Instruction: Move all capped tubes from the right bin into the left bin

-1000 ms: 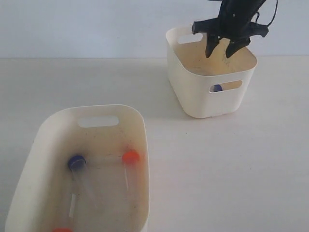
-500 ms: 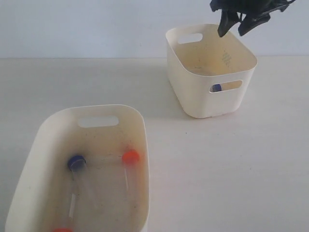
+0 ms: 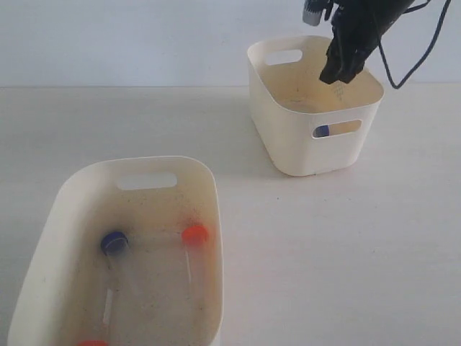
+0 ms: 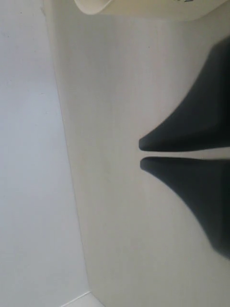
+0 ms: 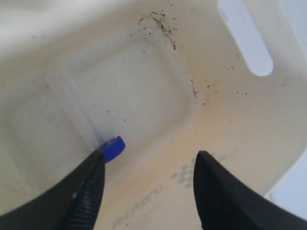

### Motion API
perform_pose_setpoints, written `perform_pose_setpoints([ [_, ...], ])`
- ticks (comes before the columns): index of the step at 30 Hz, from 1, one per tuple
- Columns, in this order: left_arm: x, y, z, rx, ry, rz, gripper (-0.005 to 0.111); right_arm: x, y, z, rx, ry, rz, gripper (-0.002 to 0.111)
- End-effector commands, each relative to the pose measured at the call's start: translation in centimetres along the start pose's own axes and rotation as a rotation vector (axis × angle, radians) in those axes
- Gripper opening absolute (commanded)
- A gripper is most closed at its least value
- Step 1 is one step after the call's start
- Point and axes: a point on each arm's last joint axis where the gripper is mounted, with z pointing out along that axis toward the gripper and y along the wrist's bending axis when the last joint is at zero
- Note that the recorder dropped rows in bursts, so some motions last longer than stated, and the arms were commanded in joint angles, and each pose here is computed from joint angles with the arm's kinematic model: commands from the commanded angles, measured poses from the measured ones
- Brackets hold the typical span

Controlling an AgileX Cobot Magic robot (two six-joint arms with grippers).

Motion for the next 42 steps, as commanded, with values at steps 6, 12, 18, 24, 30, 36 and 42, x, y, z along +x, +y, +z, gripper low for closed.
perform_pose_setpoints([
  [6,-0.3,0.0,-0.1,-0.001,-0.021,-0.013,0.004,1.3,0.5,3.7,-0.053,0.013,-0.165,0.053],
  [12,-0.3,0.0,-0.1,-0.001,-0.021,-0.013,0.004,1.4,0.7,3.8,-0.086,0.017,-0.225,0.053],
  [18,-0.3,0.0,-0.1,-0.001,-0.021,-0.013,0.004,2.0,1.2,3.9,-0.140,0.033,-0.229,0.053],
  [24,-0.3,0.0,-0.1,-0.001,-0.021,-0.013,0.004,3.3,2.4,5.3,-0.189,0.077,-0.280,0.053],
  [30,-0.3,0.0,-0.1,-0.001,-0.021,-0.013,0.004,3.8,3.0,5.8,-0.213,0.116,-0.301,0.053],
  [36,-0.3,0.0,-0.1,-0.001,-0.021,-0.013,0.004,3.2,4.9,8.8,-0.295,0.127,-0.303,0.053],
  [42,-0.3,0.0,-0.1,-0.001,-0.021,-0.013,0.004,3.5,7.0,12.6,-0.381,0.156,-0.165,0.053],
])
